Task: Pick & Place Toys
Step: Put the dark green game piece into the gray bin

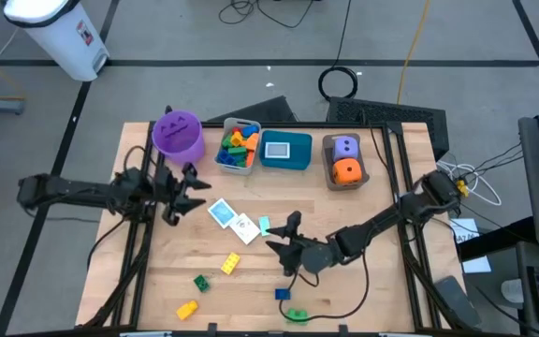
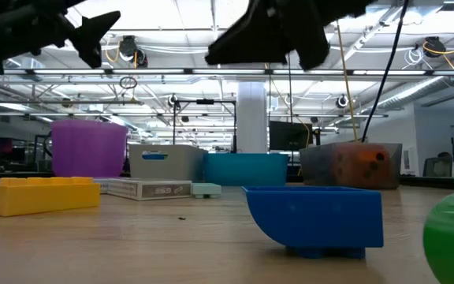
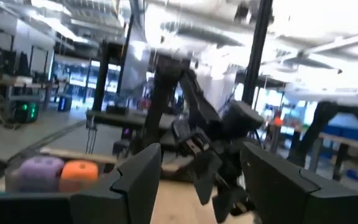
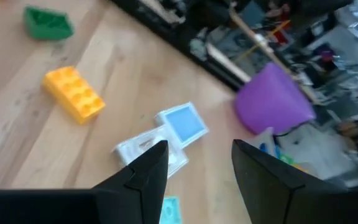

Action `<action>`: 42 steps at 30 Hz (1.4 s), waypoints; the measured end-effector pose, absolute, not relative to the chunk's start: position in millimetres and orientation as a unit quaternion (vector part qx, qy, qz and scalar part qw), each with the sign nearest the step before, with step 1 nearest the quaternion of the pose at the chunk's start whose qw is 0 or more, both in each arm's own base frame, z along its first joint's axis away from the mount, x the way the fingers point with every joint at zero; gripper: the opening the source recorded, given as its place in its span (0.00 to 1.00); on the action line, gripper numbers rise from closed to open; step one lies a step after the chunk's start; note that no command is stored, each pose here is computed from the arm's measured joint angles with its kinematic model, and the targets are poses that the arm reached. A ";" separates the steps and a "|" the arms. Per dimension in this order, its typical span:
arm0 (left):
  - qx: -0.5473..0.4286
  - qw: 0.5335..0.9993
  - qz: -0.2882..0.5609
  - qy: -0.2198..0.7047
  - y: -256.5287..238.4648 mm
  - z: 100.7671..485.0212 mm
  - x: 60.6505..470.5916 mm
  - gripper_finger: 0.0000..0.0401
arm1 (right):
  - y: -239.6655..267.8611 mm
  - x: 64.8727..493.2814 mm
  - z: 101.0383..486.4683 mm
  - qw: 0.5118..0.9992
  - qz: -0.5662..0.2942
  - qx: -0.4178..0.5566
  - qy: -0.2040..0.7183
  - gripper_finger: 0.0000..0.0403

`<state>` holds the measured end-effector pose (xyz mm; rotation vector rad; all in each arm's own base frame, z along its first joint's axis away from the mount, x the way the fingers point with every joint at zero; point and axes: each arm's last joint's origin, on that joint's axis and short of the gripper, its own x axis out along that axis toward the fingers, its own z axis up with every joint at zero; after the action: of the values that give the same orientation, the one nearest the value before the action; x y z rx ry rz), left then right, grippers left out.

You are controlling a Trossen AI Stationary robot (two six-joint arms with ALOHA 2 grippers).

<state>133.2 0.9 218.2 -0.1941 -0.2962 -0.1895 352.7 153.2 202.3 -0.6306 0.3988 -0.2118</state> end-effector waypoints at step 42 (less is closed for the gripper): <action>0.109 0.850 -0.230 0.461 -241.2 217.8 184.2 0.57 | 134.4 344.0 179.1 0.946 -0.096 -0.264 0.162 0.41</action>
<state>184.2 -241.2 217.8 0.2306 0.9708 -0.4842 344.0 134.4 179.1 -0.5372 0.3294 -0.1964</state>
